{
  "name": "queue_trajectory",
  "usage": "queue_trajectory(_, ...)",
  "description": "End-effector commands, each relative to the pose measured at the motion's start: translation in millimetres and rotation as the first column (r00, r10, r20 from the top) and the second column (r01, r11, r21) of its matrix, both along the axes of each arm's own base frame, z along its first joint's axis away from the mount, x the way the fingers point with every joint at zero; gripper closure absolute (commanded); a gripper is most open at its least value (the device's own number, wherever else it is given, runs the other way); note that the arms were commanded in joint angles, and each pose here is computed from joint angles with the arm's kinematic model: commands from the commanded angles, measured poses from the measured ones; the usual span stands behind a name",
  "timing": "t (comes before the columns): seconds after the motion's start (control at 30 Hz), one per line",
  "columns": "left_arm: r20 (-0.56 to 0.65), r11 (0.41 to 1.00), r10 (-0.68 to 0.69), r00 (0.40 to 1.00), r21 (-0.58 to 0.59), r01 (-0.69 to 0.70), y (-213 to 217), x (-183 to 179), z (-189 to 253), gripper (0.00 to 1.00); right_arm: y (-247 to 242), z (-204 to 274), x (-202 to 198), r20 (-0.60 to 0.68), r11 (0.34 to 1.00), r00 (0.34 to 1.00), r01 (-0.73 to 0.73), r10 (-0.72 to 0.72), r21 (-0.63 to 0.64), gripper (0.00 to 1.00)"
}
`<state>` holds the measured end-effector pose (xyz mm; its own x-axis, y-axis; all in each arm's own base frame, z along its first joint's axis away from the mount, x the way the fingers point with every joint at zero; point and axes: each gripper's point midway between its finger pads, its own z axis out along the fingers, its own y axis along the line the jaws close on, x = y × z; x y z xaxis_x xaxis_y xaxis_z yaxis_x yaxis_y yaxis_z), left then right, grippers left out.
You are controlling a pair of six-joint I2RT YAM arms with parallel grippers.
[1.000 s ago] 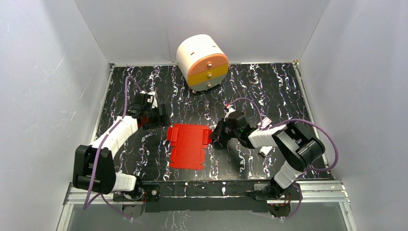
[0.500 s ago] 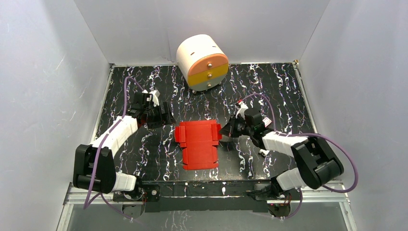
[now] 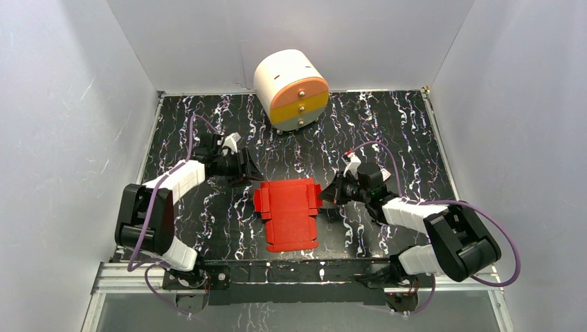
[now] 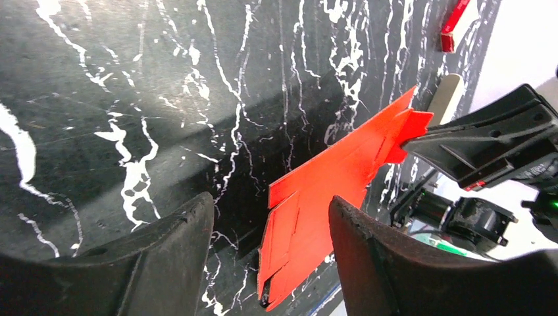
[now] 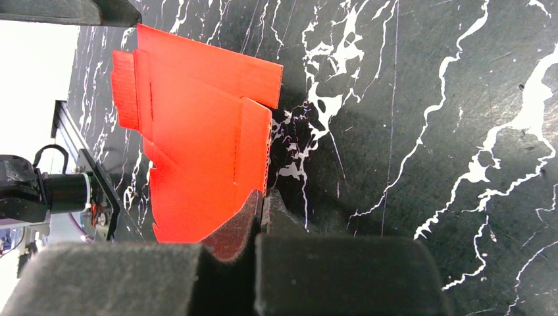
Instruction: Fold the paper box
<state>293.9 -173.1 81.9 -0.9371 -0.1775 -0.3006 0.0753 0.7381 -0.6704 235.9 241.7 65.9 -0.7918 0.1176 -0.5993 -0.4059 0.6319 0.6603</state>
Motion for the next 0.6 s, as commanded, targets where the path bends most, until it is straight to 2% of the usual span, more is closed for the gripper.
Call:
queue_trajectory(0.0, 0.018, 0.990, -0.075, 0.997, -0.115, 0.076, -21, -1, 21, 0.40, 5, 16, 4, 0.082, 0.998, 0.996, -0.026, 0.022, 0.057, 1.00)
queue_trajectory(0.13, 0.011, 0.987, -0.094, 0.996, -0.129, 0.094, -25, -1, 19, 0.48, 7, 15, 3, 0.081, 0.997, 0.996, -0.032, 0.027, 0.065, 1.00)
queue_trajectory(0.43, -0.041, 0.982, -0.119, 0.992, -0.149, 0.112, -28, -9, 5, 0.53, 9, 18, 5, 0.088, 0.996, 0.996, -0.035, 0.028, 0.082, 1.00)
queue_trajectory(0.57, -0.029, 0.981, -0.128, 0.991, -0.153, 0.122, -28, -10, 8, 0.62, 9, 18, 6, 0.085, 0.996, 0.996, -0.029, 0.021, 0.084, 1.00)
